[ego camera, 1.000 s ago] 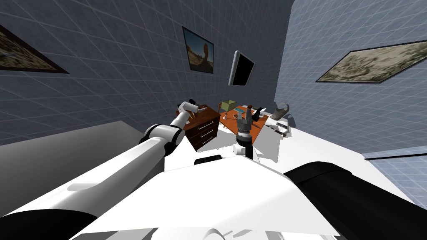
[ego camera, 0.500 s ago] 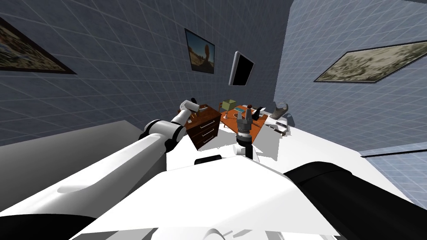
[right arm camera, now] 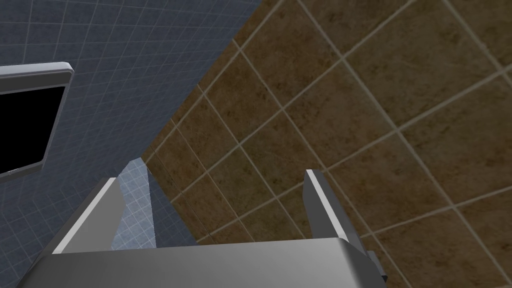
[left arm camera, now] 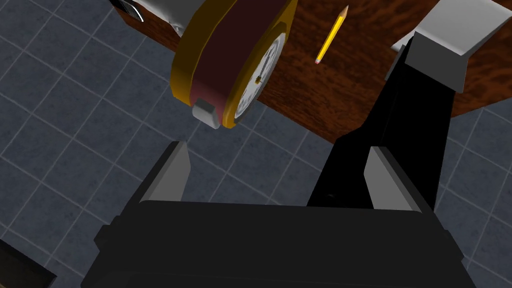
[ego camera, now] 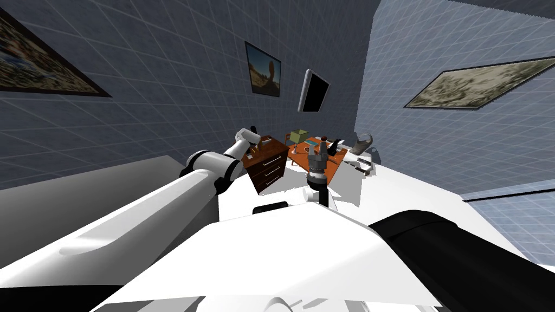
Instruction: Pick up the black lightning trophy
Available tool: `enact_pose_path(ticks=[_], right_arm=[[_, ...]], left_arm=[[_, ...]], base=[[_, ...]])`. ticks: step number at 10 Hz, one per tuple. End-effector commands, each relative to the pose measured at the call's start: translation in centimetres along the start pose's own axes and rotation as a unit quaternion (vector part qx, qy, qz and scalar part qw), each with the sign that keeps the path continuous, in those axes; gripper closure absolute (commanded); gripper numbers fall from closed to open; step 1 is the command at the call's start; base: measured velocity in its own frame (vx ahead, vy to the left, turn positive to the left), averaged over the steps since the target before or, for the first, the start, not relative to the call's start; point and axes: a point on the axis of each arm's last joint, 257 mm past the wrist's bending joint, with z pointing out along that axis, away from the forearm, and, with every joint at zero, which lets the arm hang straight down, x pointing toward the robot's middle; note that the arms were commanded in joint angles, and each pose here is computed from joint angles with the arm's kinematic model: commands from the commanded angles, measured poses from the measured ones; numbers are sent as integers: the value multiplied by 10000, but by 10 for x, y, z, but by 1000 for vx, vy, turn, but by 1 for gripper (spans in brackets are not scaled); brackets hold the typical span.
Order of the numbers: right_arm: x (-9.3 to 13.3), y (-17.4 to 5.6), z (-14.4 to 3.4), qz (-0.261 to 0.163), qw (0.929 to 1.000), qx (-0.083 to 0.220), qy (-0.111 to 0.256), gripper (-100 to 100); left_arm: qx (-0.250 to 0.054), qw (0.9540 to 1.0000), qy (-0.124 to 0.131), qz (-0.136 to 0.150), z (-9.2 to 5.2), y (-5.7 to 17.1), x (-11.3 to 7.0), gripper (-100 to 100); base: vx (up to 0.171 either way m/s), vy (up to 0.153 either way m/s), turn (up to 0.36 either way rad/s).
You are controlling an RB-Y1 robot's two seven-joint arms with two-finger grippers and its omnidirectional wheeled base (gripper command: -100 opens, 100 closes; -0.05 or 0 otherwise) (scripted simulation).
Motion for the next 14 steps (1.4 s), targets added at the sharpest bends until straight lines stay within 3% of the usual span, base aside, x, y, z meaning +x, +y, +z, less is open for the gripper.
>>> enact_pose_path(ticks=[1, 2, 3, 4, 6, 9, 10, 11, 12, 14], right_arm=[[0, 0, 0, 0, 10000, 0, 0, 0], [0, 0, 0, 0, 10000, 0, 0, 0], [0, 0, 0, 0, 10000, 0, 0, 0], [0, 0, 0, 0, 10000, -1, 0, 0], [0, 0, 0, 0, 10000, 0, 0, 0], [0, 0, 0, 0, 10000, 0, 0, 0], [0, 0, 0, -1, 10000, 0, 1, 0], [0, 0, 0, -1, 10000, 0, 1, 0], [0, 0, 0, 0, 10000, 0, 0, 0], [0, 0, 0, 0, 10000, 0, 0, 0]], left_arm=[[-65, 10000, 25, 6, 2, 4, 2, -100], [-65, 10000, 25, 6, 2, 4, 2, -100], [-233, 9995, 40, 194, -7, 0, 4, -100], [-376, 9990, 84, 209, -4, 10, 7, -100], [-376, 9990, 84, 209, -4, 10, 7, -100], [-815, 9948, 150, 598, -22, 12, 16, -100], [-720, 9956, 113, 594, -24, 3, 14, -100], [-893, 9940, 180, 602, -19, 19, 19, -100], [-768, 9948, 48, 663, -26, 6, 7, -100], [-891, 9940, 151, 623, -21, 18, 16, -100]], base=[[14, -12, 5], [8, -13, -1], [-13, 75, -27], [-20, 105, -32], [-8, 37, 4], [3, 96, -26], [34, 112, -14], [25, 50, 5], [14, 4, -1], [-3, -12, 4]])
